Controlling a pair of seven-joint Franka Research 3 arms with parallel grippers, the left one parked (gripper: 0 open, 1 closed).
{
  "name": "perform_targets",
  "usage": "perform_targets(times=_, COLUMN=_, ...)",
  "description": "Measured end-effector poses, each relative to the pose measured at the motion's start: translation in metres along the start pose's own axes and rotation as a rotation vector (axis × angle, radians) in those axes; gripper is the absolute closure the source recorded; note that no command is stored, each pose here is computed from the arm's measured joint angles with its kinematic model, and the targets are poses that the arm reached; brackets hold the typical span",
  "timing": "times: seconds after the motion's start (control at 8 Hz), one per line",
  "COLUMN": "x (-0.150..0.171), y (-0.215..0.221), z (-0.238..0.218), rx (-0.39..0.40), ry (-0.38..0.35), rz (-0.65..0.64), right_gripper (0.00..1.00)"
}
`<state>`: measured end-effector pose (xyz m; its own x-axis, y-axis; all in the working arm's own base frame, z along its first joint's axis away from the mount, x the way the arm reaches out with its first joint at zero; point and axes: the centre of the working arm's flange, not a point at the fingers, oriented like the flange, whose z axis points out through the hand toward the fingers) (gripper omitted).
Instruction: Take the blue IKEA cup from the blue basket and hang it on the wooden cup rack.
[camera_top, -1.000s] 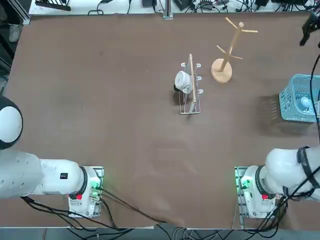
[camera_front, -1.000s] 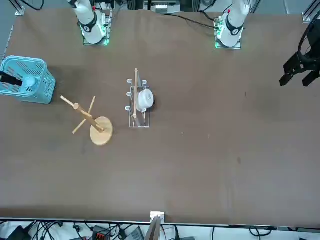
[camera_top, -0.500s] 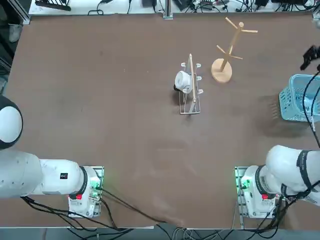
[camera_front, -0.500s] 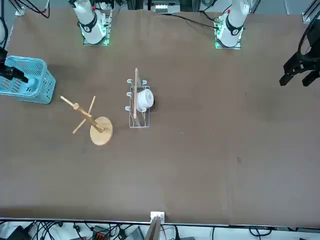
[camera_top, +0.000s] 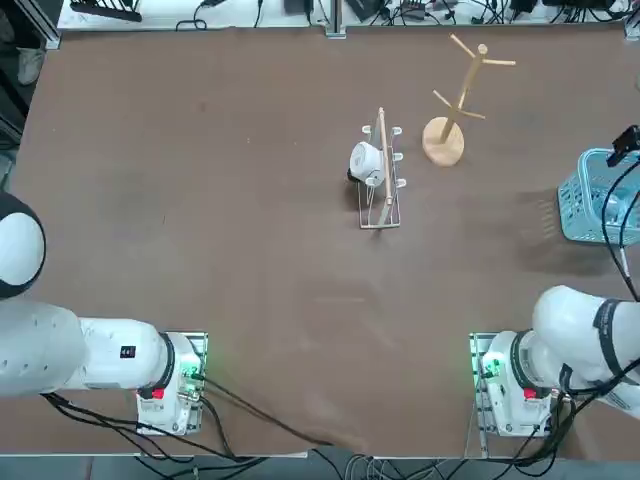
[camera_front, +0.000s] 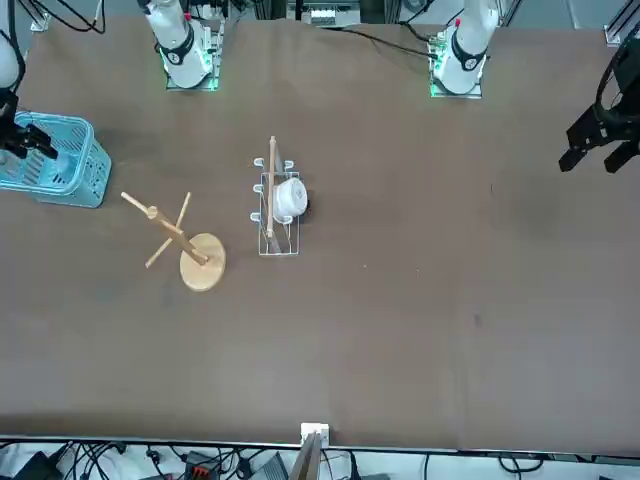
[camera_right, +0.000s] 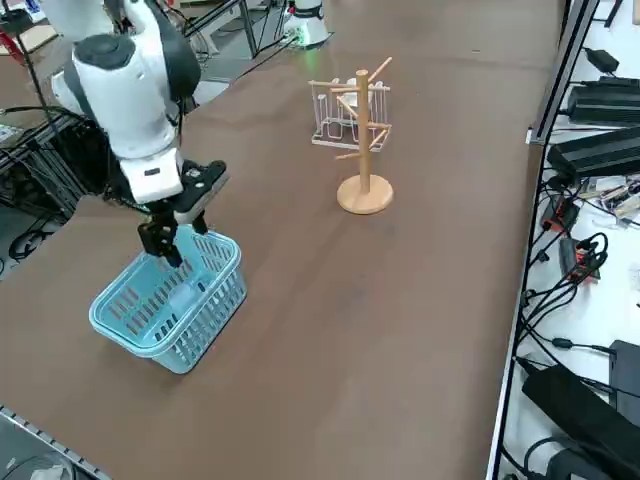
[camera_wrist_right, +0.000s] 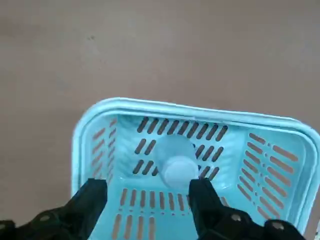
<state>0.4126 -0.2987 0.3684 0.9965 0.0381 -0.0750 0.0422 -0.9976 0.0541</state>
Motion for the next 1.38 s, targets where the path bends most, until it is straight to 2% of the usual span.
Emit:
perform_targets(times=0.88, x=-0.02, y=0.046, z=0.086, rx=0.043, ry=-0.012, rz=-0.062, right_gripper=0.0)
perform_targets(times=1.38, x=-0.023, y=0.049, z=0.103, rx=0.057, ry=-0.019, rz=-0.064, right_gripper=0.0)
